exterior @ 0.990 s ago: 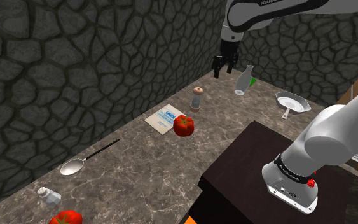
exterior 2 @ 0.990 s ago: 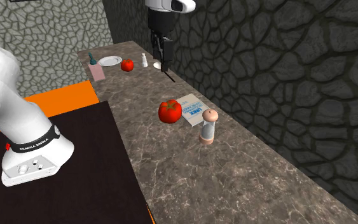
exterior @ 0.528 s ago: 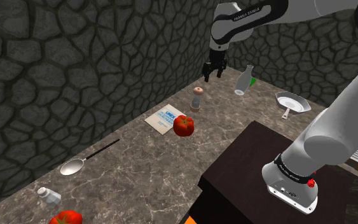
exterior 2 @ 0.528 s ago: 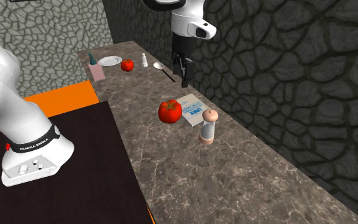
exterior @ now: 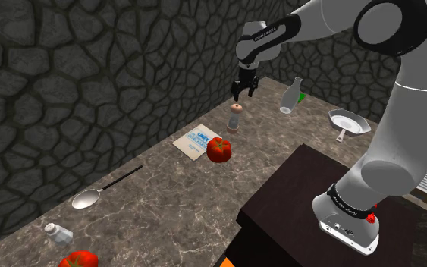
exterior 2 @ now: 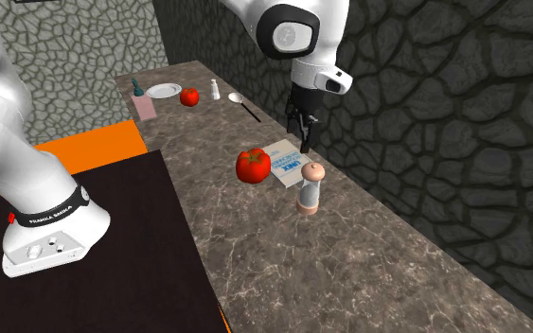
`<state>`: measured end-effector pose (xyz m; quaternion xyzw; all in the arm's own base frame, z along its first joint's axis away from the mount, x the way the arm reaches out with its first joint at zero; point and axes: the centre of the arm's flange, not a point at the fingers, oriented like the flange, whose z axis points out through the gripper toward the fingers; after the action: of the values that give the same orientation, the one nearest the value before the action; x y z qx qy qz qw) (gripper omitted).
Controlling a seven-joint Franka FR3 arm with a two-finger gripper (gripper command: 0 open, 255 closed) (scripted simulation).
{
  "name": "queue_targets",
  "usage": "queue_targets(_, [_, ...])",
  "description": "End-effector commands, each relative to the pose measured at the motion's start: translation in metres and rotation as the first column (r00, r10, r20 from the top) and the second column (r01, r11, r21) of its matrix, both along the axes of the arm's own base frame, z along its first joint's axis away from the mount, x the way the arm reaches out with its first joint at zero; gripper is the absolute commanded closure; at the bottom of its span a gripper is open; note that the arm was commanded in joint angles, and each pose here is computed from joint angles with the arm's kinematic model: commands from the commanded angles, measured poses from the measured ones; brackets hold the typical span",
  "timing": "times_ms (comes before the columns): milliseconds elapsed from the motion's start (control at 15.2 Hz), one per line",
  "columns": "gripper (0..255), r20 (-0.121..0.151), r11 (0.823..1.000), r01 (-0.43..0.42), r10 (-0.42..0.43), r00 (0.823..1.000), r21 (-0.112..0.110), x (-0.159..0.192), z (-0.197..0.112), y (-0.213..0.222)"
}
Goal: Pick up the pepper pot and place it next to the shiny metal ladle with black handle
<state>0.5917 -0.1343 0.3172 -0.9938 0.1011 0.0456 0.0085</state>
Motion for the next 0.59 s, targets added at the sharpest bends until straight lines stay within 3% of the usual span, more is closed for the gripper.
queue_targets(0, [0,0.001,1.000,0.008,-0.008,1.000,-0.002,0.015,-0.018,-0.008])
queue_targets(330, [0,0.002,1.000,0.029,-0.029,1.000,-0.006,0.058,-0.062,-0.031])
queue_targets(528, [0,0.002,0.999,0.031,-0.031,1.000,-0.007,0.062,-0.078,-0.034])
